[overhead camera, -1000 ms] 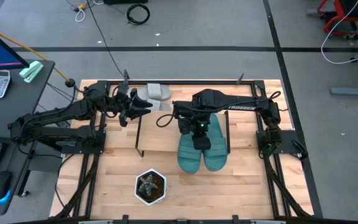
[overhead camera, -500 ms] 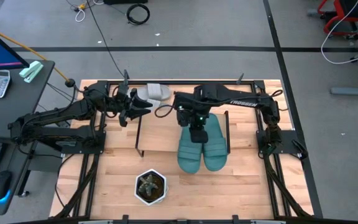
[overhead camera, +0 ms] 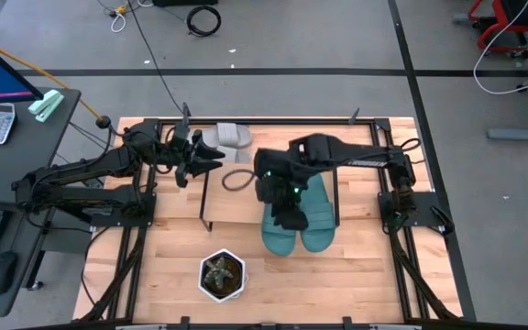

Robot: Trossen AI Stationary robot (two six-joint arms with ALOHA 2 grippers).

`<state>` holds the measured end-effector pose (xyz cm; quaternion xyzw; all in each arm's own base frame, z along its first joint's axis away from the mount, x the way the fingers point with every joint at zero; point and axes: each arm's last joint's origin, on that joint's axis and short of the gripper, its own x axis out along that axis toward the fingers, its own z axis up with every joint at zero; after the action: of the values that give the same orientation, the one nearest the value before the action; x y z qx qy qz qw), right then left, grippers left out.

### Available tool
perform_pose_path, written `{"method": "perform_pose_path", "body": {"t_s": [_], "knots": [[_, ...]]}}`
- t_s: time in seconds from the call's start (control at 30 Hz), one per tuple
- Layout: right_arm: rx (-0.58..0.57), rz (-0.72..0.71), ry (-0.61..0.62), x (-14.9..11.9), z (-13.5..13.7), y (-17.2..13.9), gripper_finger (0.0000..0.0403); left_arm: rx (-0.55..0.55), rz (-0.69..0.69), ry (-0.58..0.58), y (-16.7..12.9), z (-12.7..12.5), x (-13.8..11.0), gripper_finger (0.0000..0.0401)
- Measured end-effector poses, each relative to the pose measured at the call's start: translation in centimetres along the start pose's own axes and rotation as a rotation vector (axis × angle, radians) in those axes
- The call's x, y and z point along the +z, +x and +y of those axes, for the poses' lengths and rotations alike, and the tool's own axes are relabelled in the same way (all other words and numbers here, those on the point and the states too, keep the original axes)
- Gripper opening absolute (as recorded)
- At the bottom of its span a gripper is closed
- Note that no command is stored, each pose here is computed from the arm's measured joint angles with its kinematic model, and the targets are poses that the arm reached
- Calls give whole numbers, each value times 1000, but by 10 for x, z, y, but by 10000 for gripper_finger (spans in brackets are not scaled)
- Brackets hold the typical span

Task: Pick and place slides into the shelf
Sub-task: Put the green slide on the shelf

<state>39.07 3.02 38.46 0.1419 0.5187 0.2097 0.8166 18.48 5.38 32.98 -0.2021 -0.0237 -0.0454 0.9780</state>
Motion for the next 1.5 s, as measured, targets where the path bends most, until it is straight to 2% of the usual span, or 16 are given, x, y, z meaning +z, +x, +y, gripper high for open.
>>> {"method": "perform_pose_path", "body": {"t_s": [0.33, 0.47, 0.6, 0.73, 0.83, 0.93, 1.1, 1.2, 1.3, 1.5], "knots": [[18, 59, -9, -6, 22, 12, 138, -42, 23, 2, 0, -1, -1, 172], [18, 92, 21, -10, 35, 18, 133, -133, 117, -25, -1, -2, -7, 172], [-30, 134, 81, -16, 43, 22, 128, -208, 224, -70, -2, -3, -15, 172], [-95, 110, 104, -15, 49, 26, 124, -221, 274, -94, -2, -4, -20, 172], [-82, 48, 80, -10, 59, 30, 121, -229, 275, -79, -2, -5, -20, 172], [-90, 58, 44, -15, 75, 37, 120, -228, 276, -80, -2, -4, -20, 172], [-211, 97, 4, -30, 103, 49, 119, -219, 276, -100, -2, -4, -20, 172], [-343, 33, -3, -33, 115, 54, 119, -217, 277, -109, -2, -4, -20, 172], [-445, -37, 39, -36, 123, 56, 119, -208, 277, -131, -2, -4, -20, 172], [-485, -98, 105, -44, 143, 65, 119, -199, 274, -133, -2, -4, -20, 172]]}}
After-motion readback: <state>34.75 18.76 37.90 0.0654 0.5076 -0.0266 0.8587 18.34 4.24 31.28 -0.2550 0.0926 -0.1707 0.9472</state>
